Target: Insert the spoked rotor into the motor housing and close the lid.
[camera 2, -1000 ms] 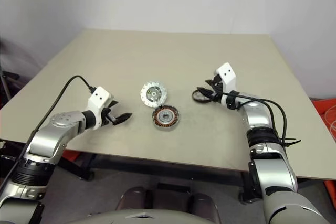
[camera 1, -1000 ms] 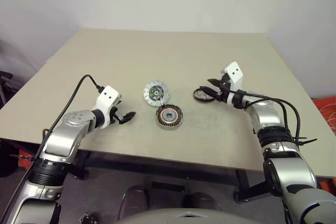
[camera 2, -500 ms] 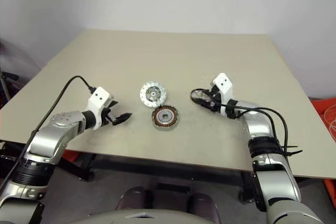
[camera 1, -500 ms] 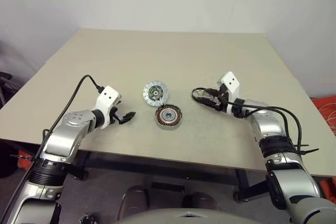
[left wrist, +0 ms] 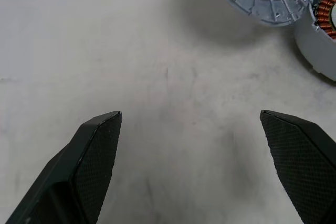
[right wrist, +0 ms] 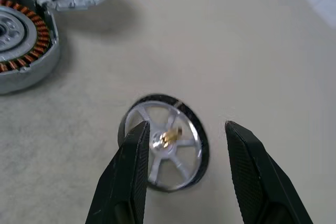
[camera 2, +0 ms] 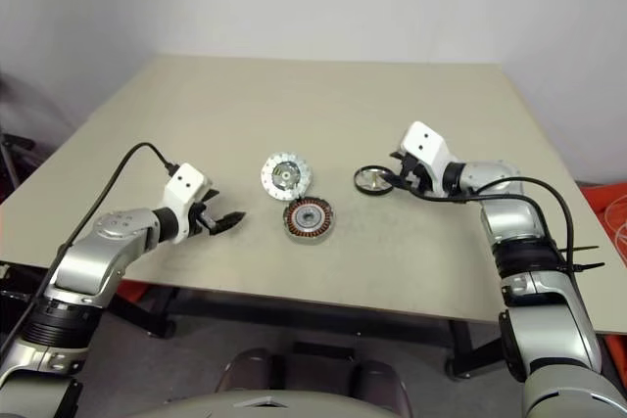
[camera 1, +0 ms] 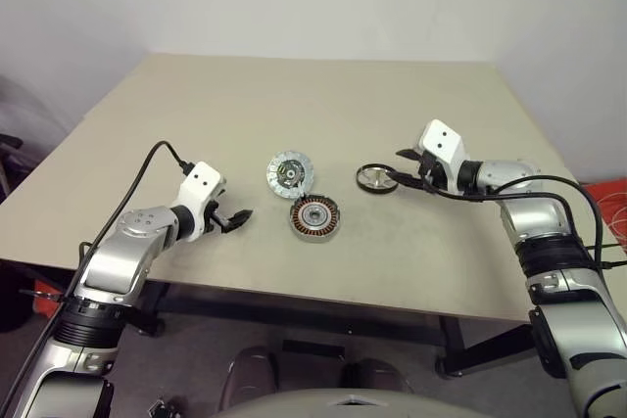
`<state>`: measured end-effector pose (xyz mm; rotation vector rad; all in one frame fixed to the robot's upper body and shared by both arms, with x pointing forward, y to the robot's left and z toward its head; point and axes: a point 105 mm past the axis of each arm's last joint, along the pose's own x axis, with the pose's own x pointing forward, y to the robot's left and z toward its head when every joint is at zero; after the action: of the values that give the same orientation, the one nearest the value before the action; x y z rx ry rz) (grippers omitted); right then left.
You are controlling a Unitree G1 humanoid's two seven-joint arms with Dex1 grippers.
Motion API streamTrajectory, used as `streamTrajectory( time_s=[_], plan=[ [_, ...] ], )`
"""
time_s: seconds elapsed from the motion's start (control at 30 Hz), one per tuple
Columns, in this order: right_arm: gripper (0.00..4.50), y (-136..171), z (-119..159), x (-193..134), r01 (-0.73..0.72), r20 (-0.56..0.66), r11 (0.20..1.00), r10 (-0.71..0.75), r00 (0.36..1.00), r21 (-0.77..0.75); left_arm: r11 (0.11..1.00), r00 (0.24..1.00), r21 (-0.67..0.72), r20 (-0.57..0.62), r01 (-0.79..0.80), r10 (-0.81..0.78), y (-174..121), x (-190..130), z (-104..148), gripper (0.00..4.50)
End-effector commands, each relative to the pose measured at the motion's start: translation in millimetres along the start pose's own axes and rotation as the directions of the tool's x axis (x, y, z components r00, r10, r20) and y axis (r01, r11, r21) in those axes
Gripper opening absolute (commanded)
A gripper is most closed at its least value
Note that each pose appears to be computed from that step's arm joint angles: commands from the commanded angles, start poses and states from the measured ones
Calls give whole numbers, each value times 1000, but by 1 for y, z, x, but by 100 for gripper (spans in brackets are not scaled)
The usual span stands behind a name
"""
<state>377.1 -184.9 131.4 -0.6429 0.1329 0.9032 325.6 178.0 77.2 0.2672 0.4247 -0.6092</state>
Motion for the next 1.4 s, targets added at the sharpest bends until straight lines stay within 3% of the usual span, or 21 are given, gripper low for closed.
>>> streamTrajectory(
  time_s=[0.03,0.27,0.53,1.27,1.4],
  plan=[
    [258,-10,31,1,15,69,997,-10,998,-73,1000,999,28,38,-8,7,3,-1,11,450],
    [258,-3,17,22,41,69,999,-43,997,29,1000,999,27,37,-8,7,2,-1,10,450],
    [258,14,-23,42,82,-4,986,-83,997,143,999,999,31,32,-15,14,3,-4,9,450],
    [258,11,-38,47,164,-31,960,-161,986,225,999,999,41,33,-10,8,2,-3,10,450],
    [162,10,-39,48,182,-33,956,-179,983,231,999,999,41,31,-10,9,1,-3,9,450]
  ],
)
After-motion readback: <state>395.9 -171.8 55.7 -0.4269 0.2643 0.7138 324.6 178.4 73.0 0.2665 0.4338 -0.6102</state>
